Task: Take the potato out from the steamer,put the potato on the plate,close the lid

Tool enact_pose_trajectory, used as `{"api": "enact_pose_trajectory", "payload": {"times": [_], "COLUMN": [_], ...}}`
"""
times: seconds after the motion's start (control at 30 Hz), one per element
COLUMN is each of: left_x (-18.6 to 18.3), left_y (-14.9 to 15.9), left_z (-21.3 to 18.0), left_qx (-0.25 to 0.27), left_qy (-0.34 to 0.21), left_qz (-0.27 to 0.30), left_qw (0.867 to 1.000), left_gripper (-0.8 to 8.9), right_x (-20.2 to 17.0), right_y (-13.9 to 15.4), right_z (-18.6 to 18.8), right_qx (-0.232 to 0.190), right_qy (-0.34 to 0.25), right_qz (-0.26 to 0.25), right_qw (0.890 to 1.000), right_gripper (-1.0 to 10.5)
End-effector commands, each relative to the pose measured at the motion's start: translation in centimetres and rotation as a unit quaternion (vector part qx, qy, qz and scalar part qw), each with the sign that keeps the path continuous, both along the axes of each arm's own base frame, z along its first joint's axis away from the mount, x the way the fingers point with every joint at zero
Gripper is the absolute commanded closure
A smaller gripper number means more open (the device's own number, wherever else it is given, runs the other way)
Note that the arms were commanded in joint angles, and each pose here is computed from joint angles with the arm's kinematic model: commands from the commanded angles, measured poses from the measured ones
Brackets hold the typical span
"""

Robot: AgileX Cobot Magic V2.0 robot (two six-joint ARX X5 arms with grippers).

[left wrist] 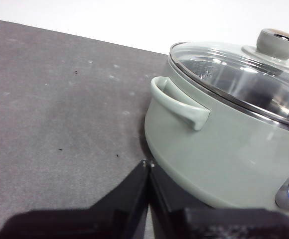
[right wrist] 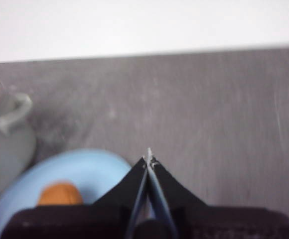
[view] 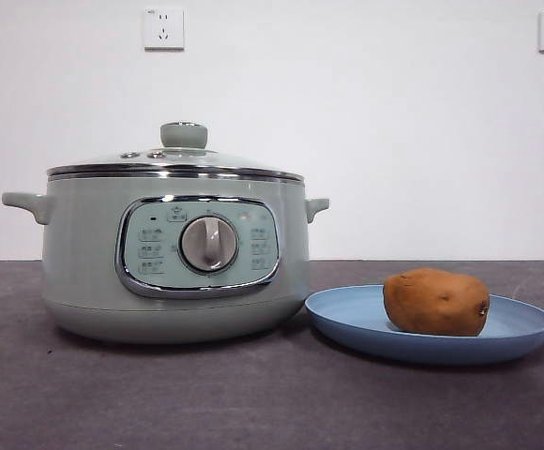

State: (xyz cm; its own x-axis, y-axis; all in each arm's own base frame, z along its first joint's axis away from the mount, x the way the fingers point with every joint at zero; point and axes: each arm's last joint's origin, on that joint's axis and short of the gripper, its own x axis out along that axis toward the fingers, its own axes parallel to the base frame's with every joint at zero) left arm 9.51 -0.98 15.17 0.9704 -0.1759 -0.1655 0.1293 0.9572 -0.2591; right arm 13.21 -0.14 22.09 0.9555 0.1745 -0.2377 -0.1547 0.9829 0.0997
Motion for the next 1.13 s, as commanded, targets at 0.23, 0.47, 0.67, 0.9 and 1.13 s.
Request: {"api": "enact_pose_trajectory", "payload": {"times": [0.23, 0.47, 0.67, 0.9, 1.13], "left_x": [0.1, 0.1, 0.1, 0.1, 0.1], "left_y": [0.0, 0.0, 0.0, 0.0, 0.0], "left_z": [-0.4, -0.4, -0.4, -0.4, -0.4], "left_qx": [-0.001, -0.001, -0.001, -0.001, -0.001], "left_qy": [0.005, 0.005, 0.005, 0.004, 0.005], "left_qz": [0.003, 0.002, 0.003, 0.002, 0.002], "left_qw": [1.0, 1.0, 1.0, 1.0, 1.0], "left_gripper": [8.17, 8.17, 8.17, 8.17, 8.17], "right_x": [-2.4, -3.4, -3.6, -3.6, -3.5], "right_y": [0.0, 0.0, 0.0, 0.0, 0.0], "right_z": [-7.3, -7.4, -7.2, -7.2, -7.3], "right_qx": [0.07, 0.069, 0.066, 0.066, 0.066], "right_qy": [0.0, -0.013, -0.029, -0.025, -0.02], "right_qz": [-0.025, -0.028, -0.039, -0.039, -0.039], "right_qw": [0.997, 0.997, 0.997, 0.997, 0.997], "right_gripper": [9.5, 9.5, 9.5, 9.5, 9.5]}}
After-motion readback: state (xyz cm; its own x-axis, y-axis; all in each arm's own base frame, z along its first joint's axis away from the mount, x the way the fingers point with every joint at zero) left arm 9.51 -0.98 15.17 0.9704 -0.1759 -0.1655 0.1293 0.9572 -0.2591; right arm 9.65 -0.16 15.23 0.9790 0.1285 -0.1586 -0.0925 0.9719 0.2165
